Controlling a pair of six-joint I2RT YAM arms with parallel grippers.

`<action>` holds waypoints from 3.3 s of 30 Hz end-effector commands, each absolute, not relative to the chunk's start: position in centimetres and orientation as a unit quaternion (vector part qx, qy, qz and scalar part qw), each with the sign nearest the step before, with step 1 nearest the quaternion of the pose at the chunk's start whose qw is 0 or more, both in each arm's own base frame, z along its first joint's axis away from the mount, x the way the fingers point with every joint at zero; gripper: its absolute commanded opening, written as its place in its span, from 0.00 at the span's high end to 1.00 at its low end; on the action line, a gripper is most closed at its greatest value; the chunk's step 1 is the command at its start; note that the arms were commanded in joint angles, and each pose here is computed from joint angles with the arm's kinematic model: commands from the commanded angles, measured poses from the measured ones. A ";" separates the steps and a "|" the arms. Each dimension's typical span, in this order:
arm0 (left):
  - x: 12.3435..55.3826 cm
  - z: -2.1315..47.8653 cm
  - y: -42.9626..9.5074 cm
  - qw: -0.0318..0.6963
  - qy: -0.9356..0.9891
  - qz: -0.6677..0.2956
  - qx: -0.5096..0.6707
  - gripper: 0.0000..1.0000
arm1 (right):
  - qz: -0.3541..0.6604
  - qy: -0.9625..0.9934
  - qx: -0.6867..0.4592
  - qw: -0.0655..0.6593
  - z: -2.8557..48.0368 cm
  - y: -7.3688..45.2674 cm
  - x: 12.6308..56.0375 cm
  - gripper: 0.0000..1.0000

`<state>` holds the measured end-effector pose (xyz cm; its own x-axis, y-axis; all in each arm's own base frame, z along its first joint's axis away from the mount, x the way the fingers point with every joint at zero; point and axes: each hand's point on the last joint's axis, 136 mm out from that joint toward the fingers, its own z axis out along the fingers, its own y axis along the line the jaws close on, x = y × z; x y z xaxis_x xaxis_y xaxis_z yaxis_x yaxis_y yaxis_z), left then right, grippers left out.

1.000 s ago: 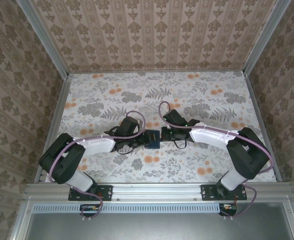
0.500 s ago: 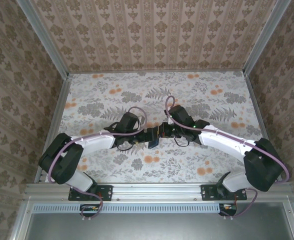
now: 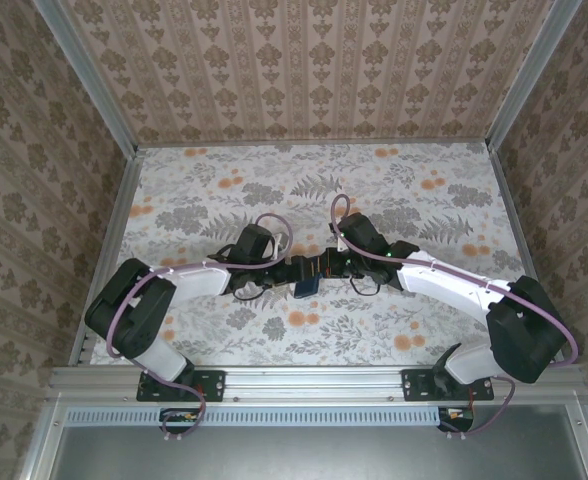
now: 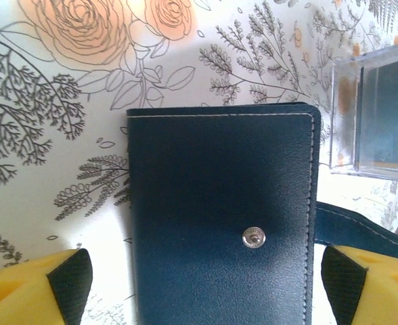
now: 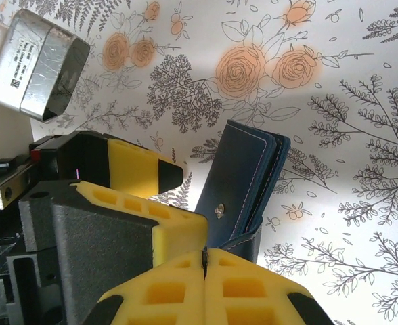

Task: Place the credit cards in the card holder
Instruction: Open the card holder at the center of the table, then flip over the card slot in the card holder.

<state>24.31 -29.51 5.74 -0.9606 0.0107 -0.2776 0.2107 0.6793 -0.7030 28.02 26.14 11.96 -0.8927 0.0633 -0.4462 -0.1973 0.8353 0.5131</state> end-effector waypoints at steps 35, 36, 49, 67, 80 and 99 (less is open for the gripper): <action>24.3 5.8 -29.1 0.140 0.906 -0.388 0.090 0.71 | 0.244 0.936 -0.037 0.250 13.6 24.1 28.5 1.00; 24.3 5.9 -29.1 0.141 0.906 -0.389 0.091 0.72 | 0.233 0.939 -0.039 0.251 13.4 23.6 28.5 1.00; 24.8 5.6 -28.8 0.138 0.906 -0.390 0.086 0.79 | 0.202 0.947 -0.038 0.246 11.5 22.2 28.8 1.00; 25.1 4.6 -28.1 0.125 0.912 -0.386 0.062 1.00 | 0.274 0.942 -0.027 0.191 9.3 23.3 28.3 0.50; 24.9 3.3 -26.4 0.126 0.919 -0.372 0.018 1.00 | 0.272 0.950 0.002 0.153 6.8 23.5 28.0 0.64; 25.3 2.4 -25.0 0.131 0.924 -0.359 -0.014 1.00 | 0.276 0.952 0.004 0.135 5.8 23.8 27.9 0.73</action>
<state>24.99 -25.78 2.87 -0.9669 -0.0903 -0.2387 0.0999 0.7268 -0.6795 28.04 23.63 6.69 -0.9531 0.0716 -0.2940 -0.0935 0.8544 0.5112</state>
